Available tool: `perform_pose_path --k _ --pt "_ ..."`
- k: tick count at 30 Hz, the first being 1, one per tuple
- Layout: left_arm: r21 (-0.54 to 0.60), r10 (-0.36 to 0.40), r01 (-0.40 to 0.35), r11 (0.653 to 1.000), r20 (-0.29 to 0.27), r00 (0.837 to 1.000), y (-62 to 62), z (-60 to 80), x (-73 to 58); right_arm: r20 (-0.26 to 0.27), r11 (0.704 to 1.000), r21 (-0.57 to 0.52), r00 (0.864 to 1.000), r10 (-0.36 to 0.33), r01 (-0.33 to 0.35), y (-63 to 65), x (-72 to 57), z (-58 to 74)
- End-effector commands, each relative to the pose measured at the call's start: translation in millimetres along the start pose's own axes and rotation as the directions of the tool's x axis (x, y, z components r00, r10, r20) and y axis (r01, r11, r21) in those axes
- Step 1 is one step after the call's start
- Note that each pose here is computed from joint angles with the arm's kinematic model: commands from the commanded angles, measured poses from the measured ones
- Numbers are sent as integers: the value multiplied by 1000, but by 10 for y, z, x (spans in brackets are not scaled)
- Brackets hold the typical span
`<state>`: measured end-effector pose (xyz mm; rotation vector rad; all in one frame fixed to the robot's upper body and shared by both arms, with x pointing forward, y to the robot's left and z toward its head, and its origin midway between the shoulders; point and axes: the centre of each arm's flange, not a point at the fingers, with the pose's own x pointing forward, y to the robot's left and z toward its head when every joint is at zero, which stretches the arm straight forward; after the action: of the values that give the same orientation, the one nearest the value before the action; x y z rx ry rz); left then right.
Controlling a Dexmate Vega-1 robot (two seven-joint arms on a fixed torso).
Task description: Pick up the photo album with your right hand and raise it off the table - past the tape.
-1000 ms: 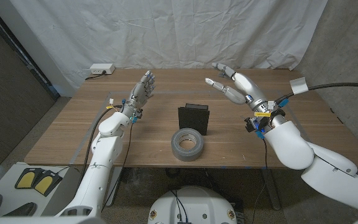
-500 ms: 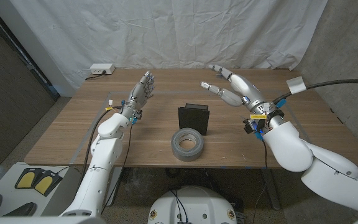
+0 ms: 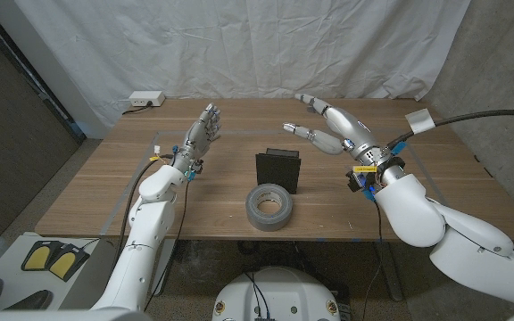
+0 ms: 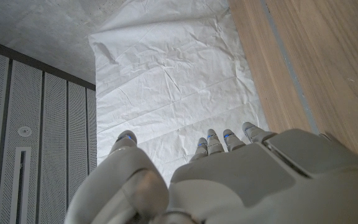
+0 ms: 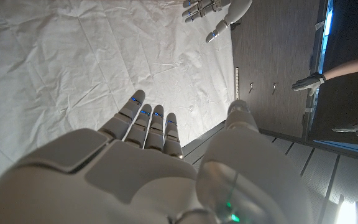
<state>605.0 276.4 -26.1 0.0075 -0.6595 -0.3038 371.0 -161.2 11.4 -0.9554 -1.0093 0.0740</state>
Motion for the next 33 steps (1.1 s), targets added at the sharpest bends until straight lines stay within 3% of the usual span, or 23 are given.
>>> perform_pose_path --k 1,12,33 --pt "-2 3 -3 1000 5 1000 11 3 -34 12 999 -36 1000 15 -14 34 44 48" --pt "-4 8 -8 1000 3 1000 6 -5 -24 23 998 -69 1000 11 -9 73 107 77" --pt "-3 11 -11 1000 -3 1000 -37 -30 -13 28 995 -78 997 65 -63 89 194 67"
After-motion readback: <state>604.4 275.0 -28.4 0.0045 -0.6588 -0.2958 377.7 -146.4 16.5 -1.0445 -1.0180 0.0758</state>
